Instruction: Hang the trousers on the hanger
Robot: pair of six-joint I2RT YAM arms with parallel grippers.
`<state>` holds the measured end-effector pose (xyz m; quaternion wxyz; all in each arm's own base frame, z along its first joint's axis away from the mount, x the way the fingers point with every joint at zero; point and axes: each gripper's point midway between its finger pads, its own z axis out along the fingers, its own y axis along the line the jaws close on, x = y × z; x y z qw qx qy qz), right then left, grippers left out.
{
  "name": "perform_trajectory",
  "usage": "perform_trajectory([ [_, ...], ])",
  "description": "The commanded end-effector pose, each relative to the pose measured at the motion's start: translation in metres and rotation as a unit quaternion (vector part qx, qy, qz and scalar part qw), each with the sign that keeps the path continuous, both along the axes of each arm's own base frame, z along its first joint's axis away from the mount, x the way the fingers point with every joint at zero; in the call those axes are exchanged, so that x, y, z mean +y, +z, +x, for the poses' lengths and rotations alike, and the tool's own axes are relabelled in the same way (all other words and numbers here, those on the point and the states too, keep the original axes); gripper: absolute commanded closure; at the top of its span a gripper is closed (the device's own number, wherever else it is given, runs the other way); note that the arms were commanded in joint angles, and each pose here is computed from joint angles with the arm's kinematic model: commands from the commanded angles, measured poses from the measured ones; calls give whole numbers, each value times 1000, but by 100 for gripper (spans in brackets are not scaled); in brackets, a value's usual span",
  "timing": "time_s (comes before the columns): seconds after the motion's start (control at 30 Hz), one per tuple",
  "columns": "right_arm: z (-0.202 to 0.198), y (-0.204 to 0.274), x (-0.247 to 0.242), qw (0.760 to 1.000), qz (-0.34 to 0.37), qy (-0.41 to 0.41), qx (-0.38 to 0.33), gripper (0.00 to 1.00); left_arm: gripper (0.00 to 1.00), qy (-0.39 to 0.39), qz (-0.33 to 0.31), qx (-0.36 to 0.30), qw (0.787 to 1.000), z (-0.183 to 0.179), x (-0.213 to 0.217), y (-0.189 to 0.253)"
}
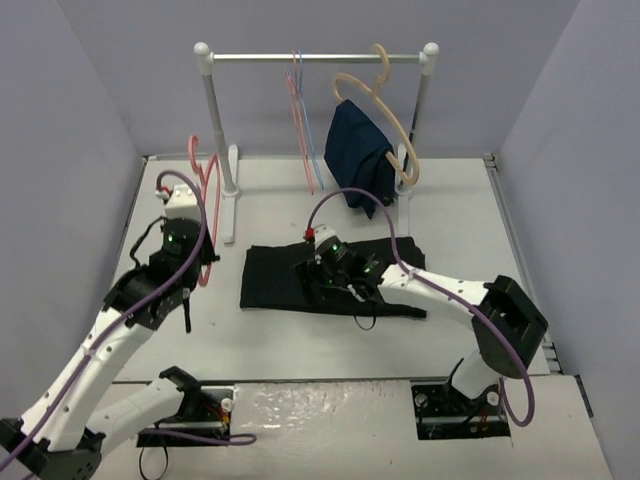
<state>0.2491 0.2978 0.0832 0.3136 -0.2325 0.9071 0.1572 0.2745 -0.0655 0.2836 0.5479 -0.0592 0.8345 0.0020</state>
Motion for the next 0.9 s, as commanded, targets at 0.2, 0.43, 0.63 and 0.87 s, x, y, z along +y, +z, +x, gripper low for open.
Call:
perform_trajectory([
  [0.2, -3, -82, -22, 995, -61, -75, 19, 3, 100, -2, -87, -22, 996, -31, 5, -25],
  [0.43, -49, -90, -87, 977, -130, -145, 83, 3, 100, -33, -108, -47, 992, -37, -2, -29],
  [0.63, -47, -60, -99, 971, -141, -181, 71, 2, 100, -57, -126, -62, 988, -37, -12, -41],
  [0.87, -3, 28, -20, 989, -29, -146, -1, 9, 100, -71, -133, -73, 986, -35, -17, -58],
])
